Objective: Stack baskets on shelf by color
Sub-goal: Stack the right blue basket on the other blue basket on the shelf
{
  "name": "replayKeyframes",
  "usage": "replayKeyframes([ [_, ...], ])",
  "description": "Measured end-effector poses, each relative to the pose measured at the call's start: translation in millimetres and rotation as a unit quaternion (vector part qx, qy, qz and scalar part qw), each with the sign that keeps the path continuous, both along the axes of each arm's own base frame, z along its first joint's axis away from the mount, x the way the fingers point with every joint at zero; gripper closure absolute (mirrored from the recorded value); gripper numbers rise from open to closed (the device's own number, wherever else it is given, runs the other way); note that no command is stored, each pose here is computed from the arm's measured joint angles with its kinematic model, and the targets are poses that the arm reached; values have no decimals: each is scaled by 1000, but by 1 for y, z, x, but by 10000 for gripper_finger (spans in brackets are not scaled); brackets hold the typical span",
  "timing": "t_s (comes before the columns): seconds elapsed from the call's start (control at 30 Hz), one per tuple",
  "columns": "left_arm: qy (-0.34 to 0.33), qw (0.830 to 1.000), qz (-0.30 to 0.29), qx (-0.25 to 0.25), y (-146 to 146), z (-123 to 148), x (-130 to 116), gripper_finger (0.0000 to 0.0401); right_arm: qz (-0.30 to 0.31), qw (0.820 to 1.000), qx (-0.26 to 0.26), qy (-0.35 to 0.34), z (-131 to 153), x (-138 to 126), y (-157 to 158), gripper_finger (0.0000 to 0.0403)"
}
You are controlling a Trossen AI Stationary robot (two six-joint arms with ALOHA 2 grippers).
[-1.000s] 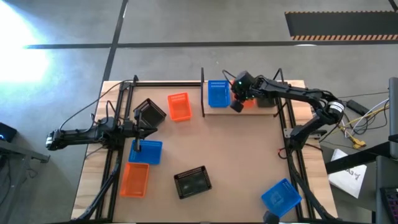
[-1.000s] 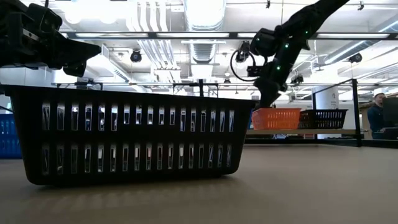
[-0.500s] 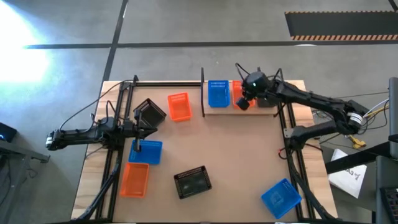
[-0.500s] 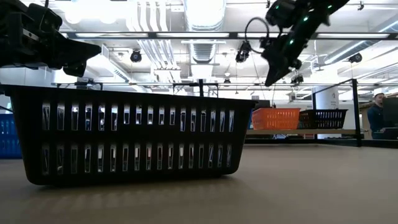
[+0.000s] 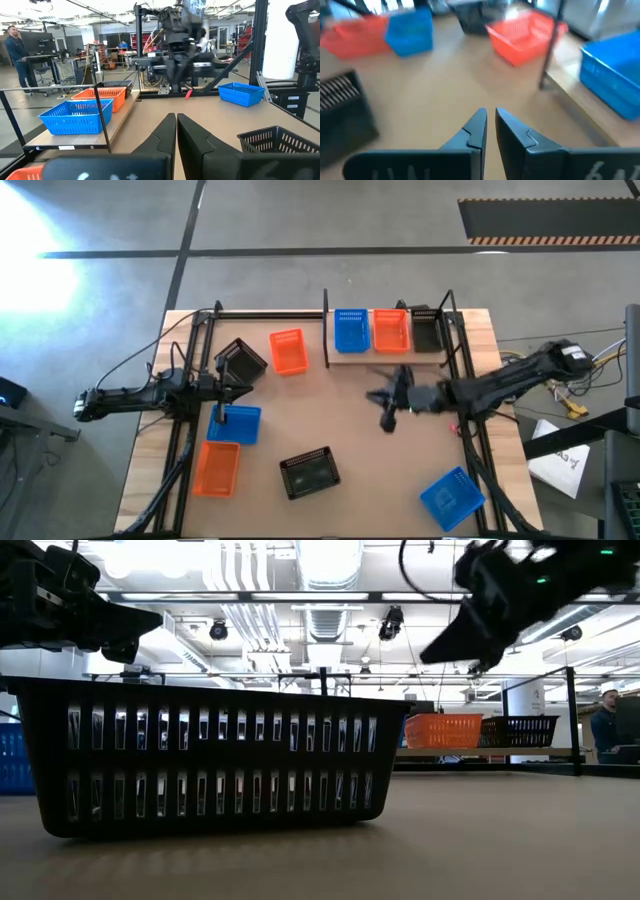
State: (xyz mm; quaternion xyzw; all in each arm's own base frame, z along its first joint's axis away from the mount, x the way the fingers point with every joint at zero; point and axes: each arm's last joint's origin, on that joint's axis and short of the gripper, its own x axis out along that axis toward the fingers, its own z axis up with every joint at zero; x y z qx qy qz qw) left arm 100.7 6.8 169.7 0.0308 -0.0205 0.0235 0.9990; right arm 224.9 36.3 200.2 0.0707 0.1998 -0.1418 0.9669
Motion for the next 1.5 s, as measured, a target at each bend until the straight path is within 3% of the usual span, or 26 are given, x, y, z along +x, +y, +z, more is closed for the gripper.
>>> replayKeyframes([
  [0.2,0,1000,0,0,0,0,0,401,-48,995,-65,-65,-31,1,43,372],
  [0.37,0,1000,0,0,0,0,0,401,-37,995,-85,-36,-52,21,61,372],
  [0.53,1,1000,0,0,0,0,0,401,23,996,-88,17,-67,45,80,372],
  [0.77,0,1000,0,0,0,0,0,401,103,982,-120,101,-52,63,133,372],
  [0.93,0,1000,0,0,0,0,0,401,115,975,-126,140,-28,59,180,372],
  [1.07,0,1000,0,0,0,0,0,401,120,969,-110,188,-12,40,220,372],
  [1.2,0,1000,0,0,0,0,0,401,79,970,-66,222,6,16,253,372],
  [1.37,0,1000,0,0,0,0,0,401,12,973,24,230,22,-8,286,372],
  [1.5,0,1000,0,0,0,0,0,401,-43,956,118,266,24,-22,301,367],
])
